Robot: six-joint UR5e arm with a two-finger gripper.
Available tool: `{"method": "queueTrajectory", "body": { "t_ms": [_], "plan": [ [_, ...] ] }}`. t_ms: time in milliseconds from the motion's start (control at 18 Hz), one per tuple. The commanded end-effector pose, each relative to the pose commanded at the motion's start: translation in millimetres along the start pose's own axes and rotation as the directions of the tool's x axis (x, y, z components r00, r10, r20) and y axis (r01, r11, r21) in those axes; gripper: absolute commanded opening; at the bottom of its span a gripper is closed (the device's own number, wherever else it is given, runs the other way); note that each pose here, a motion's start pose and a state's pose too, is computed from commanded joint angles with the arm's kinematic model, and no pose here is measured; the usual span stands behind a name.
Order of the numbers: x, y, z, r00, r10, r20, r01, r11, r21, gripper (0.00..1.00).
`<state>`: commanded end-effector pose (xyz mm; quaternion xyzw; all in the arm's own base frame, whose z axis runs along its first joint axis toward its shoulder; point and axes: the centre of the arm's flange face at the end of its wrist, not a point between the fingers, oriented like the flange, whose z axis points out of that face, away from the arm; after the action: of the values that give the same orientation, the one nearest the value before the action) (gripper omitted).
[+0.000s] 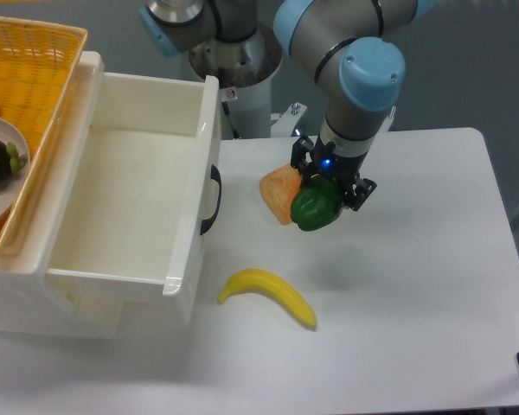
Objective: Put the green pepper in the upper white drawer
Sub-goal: 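Close the gripper on the green pepper and lift it off the table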
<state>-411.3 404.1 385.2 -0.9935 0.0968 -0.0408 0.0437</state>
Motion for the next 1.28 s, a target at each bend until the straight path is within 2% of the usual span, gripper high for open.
{"method": "queueTrajectory", "body": {
  "t_ms": [389,556,778,889,1056,1278],
  "plan": [
    [-3.7,-5.9,-17.1,0.996,-0.091,0.016,0.091,0.995,0.034,0.30],
    [-2.2,-12.8,-26.5,0.980,-0.201,0.002,0.201,0.978,0.058,0.30],
    [10.6,-10.1,-38.3,0.970,-0.243,-0.029,0.245,0.968,0.063,0.30],
    [19.6,-10.1,-52.5,0.950,-0.310,-0.045,0.313,0.944,0.102,0.30],
    [35.6,-12.2,-73.7,0.907,-0.417,-0.054,0.421,0.896,0.142,0.30],
    [50.2,-15.4,-85.4,0.860,-0.499,-0.111,0.511,0.844,0.161,0.30]
  ]
}}
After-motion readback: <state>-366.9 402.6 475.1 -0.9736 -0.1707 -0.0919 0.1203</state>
